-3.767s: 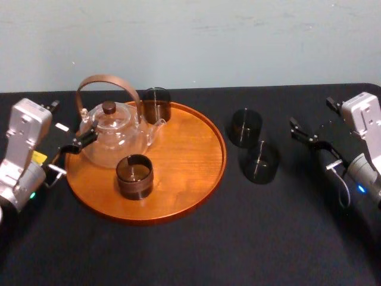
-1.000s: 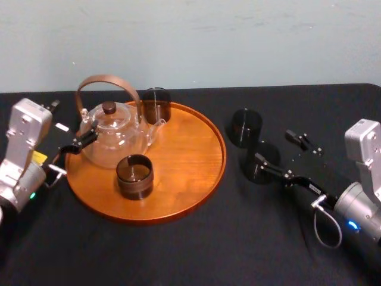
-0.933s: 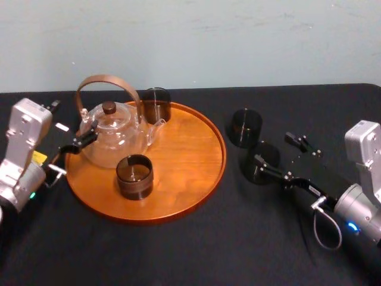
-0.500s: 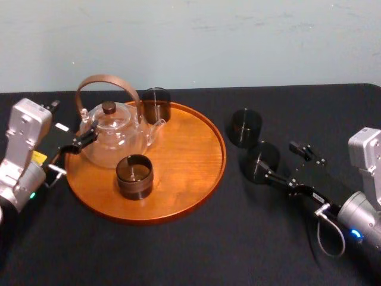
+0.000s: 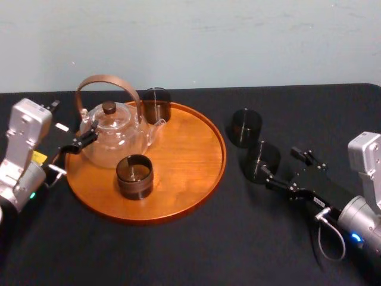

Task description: Pick up the glass from the table and place it on the tray.

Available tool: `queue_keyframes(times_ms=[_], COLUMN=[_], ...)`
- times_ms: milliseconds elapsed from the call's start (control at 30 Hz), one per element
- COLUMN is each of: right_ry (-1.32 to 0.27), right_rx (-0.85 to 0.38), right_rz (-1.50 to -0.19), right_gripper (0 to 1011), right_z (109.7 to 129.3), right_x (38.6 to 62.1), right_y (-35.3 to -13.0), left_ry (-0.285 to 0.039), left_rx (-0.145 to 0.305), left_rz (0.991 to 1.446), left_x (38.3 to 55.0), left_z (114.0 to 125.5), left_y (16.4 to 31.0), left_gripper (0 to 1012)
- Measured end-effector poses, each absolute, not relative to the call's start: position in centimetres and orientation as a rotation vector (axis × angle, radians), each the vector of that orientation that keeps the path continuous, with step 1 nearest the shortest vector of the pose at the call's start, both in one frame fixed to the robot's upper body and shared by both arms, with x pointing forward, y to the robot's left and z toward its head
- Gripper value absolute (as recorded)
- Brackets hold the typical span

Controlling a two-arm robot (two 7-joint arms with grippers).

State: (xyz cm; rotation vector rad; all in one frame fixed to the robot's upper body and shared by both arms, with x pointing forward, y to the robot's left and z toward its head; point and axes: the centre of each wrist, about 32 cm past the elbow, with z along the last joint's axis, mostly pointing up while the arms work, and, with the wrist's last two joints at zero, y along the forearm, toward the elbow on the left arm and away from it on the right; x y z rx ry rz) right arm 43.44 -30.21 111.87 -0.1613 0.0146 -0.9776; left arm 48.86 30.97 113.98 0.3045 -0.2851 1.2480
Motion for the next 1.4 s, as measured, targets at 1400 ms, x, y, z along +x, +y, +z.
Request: queue_keyframes(times_ms=[1400], right_ry=[0.129], right_rx=[-0.203], right_rz=[-0.966], right_gripper=[1002], right_z=[110.2], right_x=[48.4], right_y=[-29.9], left_ry=[-0.285], left_rx=[0.304], left_rz=[1.248], left_x=[48.9], left_z=[114.0], left_y=[31.0], left_gripper=[1001])
